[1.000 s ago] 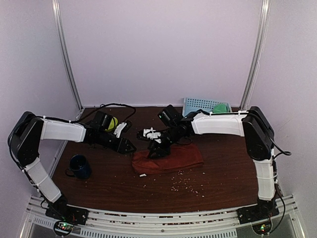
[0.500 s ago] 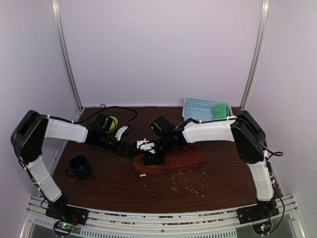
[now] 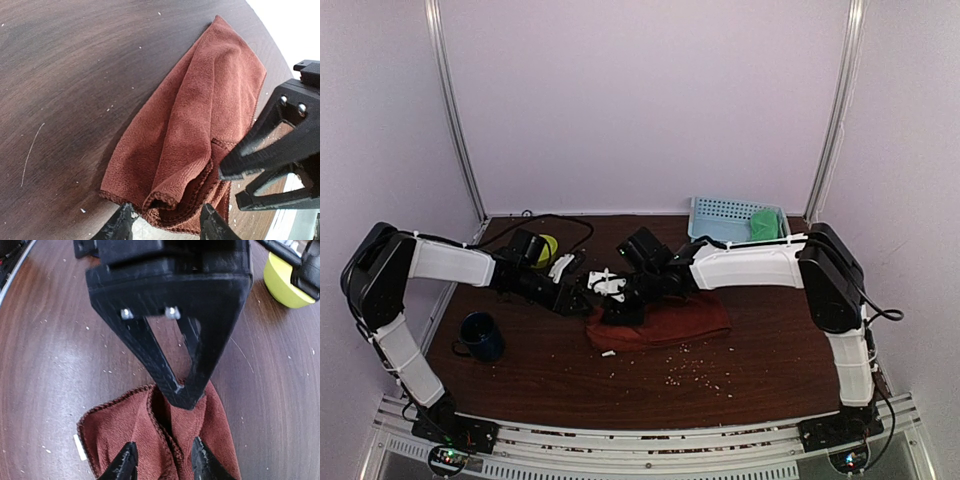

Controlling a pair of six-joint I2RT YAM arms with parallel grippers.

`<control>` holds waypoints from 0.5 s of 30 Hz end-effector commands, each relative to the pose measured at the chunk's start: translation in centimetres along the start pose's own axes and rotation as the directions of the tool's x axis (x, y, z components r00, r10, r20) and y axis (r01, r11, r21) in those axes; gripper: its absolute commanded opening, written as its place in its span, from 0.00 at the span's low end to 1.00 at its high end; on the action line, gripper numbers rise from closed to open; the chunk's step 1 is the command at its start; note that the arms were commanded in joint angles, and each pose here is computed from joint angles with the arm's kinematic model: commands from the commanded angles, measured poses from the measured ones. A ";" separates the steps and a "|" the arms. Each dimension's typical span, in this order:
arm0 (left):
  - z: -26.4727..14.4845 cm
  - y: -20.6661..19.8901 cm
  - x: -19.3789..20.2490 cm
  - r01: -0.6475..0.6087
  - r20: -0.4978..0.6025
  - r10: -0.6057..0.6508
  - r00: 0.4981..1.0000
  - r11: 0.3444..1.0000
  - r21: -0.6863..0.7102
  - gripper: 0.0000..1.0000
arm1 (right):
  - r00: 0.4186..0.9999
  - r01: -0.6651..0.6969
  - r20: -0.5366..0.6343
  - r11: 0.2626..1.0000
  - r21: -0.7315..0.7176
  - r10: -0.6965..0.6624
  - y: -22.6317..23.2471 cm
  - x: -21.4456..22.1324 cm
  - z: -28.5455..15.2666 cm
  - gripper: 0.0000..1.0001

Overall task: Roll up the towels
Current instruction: Smooth out the towel at the center of the board.

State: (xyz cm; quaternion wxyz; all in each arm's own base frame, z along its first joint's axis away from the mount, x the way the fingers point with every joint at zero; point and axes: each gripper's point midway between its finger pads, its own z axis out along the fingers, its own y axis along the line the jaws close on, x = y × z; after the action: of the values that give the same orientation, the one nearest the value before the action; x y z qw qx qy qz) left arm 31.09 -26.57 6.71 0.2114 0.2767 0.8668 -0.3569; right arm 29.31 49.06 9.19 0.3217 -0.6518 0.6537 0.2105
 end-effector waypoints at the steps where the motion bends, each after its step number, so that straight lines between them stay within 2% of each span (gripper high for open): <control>1: -1.1 -0.4 -1.3 -0.040 0.037 0.040 0.998 0.999 -0.007 0.47 | 1.000 -0.006 -0.020 0.997 0.074 0.007 -1.1 0.3 -0.3 0.40; 5: -0.7 -0.3 -0.9 -0.030 0.026 0.030 0.999 1.000 0.001 0.46 | 0.999 -0.020 -0.041 0.998 0.057 0.022 -0.9 1.0 0.7 0.40; 10: -1.0 0.1 -0.9 -0.014 0.043 0.015 0.999 1.000 -0.013 0.45 | 0.999 -0.027 -0.039 0.998 0.053 0.029 -0.9 1.0 0.8 0.35; 15: -1.9 0.6 -1.4 -0.013 0.059 0.015 0.998 0.999 -0.042 0.45 | 0.998 -0.029 -0.053 0.999 0.044 0.031 -0.6 1.5 1.1 0.35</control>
State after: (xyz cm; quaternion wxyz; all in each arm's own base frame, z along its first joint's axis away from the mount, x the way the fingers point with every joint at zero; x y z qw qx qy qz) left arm 31.37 -26.03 7.03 0.2171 0.2711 0.8685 -0.3538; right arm 29.90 48.64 8.06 0.3174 -0.6433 0.6703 0.1899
